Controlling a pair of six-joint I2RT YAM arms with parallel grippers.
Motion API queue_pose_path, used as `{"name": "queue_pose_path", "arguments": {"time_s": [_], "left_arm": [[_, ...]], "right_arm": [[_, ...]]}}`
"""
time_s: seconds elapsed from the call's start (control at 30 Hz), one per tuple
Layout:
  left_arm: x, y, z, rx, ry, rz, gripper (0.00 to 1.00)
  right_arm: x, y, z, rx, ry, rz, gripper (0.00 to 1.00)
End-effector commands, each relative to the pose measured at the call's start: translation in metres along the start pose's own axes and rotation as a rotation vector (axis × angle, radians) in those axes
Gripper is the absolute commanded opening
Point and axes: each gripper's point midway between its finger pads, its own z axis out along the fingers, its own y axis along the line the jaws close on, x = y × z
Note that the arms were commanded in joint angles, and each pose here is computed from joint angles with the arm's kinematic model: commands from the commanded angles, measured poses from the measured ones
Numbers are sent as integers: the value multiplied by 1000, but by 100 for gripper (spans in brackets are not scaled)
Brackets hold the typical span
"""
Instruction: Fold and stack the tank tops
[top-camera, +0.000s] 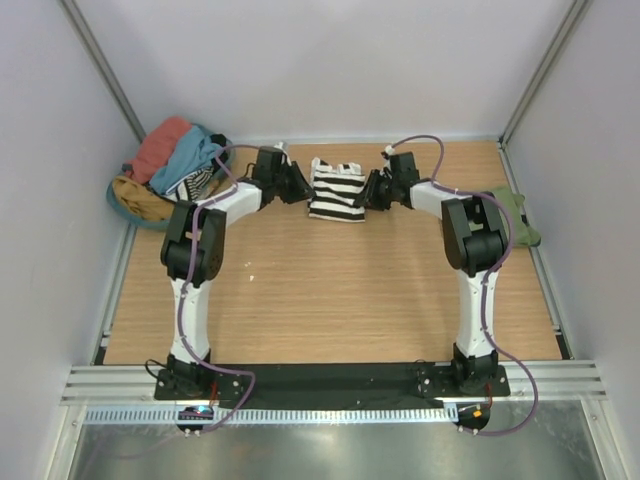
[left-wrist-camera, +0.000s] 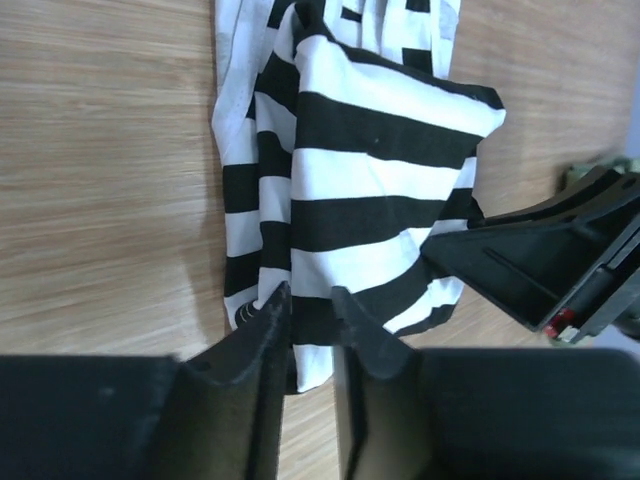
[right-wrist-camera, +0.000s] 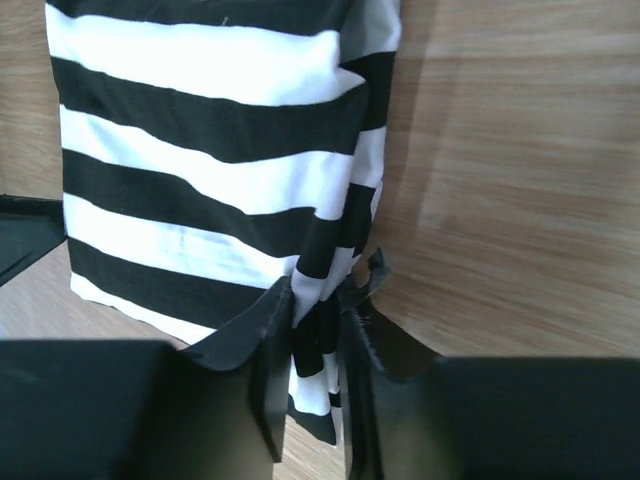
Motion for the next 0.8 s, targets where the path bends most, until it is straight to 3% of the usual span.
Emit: {"name": "queue_pose_path", "arguments": {"time_s": [0.0,0.07,0.17,0.27,0.43,0.53,0.57,0.63,0.67,0.7,0.77], "left_arm": [[5,-10,1,44,3,15,21],[11,-8,-2,37,7,16,18],[21,-6,-8,36,12,20,0],[36,-9,-17,39,26,26,0],[64,-10,-51,12,-15,49,0],[84,-11,-76,26,-14,33,0],[91,-10,-81,26,-7,32,0],[117,-2,-91,0,19,42,12],[124,-2,-96,-4,22,45,23],[134,2,-106,-14,31,50,43],[142,7,-113,-40,25,51,58]], "right_arm": [[-14,27,-20,-74,-58,-33,27],[-8,26,-27,-74,-55,-26,24],[1,24,-36,-64,-51,-20,8],[10,27,-48,-66,-44,-11,1],[47,19,-70,-6,-14,7,1],[79,14,-86,59,47,5,12],[91,12,-91,76,69,9,20],[111,14,-108,85,81,-8,39],[115,12,-115,107,71,-16,45],[129,6,-121,117,92,-22,56],[126,14,-139,104,50,-48,65]]}}
